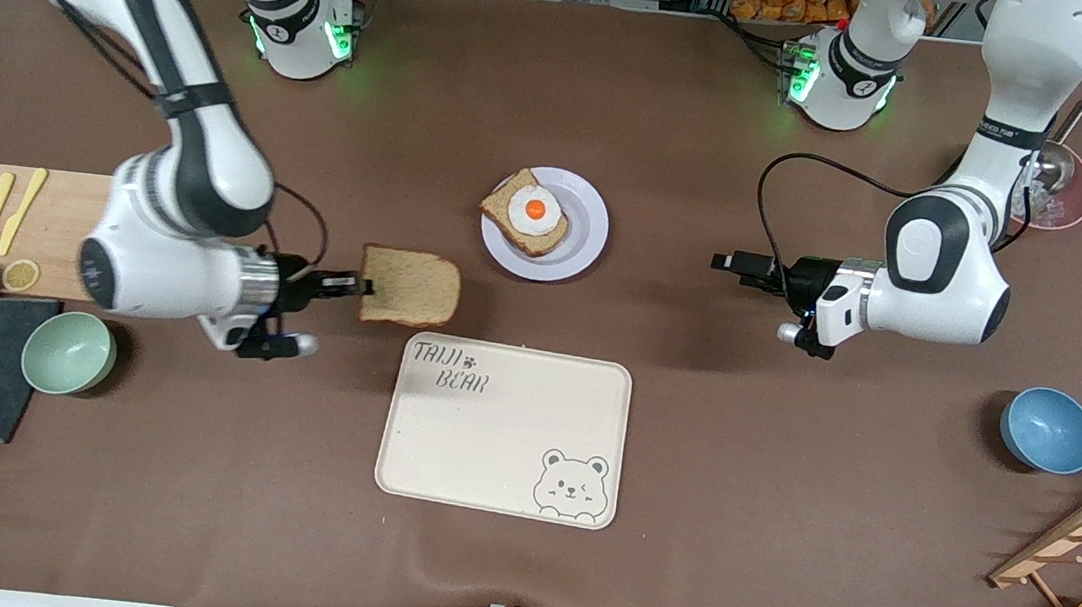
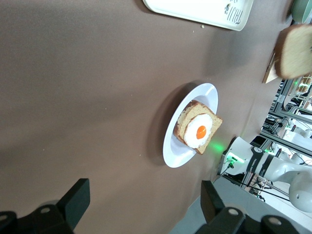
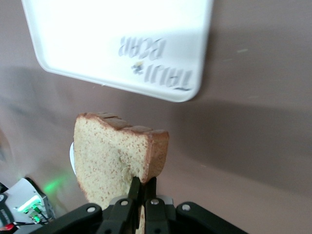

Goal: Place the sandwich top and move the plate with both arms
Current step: 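Lift the bread slice and carry it toward the plate with the right gripper, then lower the bread onto the egg toast while the left gripper nears the plate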

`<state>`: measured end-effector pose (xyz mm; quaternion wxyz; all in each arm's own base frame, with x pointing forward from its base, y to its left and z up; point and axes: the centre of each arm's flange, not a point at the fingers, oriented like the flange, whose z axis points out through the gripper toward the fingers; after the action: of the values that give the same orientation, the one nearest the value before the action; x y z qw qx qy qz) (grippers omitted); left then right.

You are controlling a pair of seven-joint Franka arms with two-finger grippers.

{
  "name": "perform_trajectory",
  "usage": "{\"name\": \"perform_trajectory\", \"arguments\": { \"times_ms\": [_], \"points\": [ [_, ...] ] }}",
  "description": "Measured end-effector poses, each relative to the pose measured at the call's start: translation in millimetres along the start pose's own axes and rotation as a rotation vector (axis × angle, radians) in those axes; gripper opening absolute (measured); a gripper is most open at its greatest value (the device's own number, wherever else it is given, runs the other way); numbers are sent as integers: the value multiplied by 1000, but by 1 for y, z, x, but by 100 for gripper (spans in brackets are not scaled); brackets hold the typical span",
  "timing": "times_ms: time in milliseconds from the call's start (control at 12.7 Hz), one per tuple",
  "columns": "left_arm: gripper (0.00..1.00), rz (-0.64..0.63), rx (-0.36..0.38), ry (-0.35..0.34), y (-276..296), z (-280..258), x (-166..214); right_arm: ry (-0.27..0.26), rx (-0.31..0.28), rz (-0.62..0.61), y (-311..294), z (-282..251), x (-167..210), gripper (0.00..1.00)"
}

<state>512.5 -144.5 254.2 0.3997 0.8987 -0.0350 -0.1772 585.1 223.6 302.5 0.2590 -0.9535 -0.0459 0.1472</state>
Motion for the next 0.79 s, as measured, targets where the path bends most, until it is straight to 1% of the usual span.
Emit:
{"name": "perform_trajectory", "arguments": {
  "times_ms": [157,314,393,550,629,786],
  "points": [
    [100,-1,0,-2,-1,1,0,10,-11,-21,-34,49,-24,7],
    [100,-4,0,-4,-2,3,0,6,-26,-25,-64,89,-55,7],
    [100,-5,2,-1,-3,3,1,5,-36,-25,-75,103,-70,7],
    [100,-6,5,0,-4,4,1,20,-59,-29,-87,124,-97,7],
    [100,-7,5,-1,-4,5,2,32,-69,-31,-89,134,-107,7],
    [100,-8,5,-2,-5,6,2,34,-85,-20,-90,151,-123,7]
  ]
}}
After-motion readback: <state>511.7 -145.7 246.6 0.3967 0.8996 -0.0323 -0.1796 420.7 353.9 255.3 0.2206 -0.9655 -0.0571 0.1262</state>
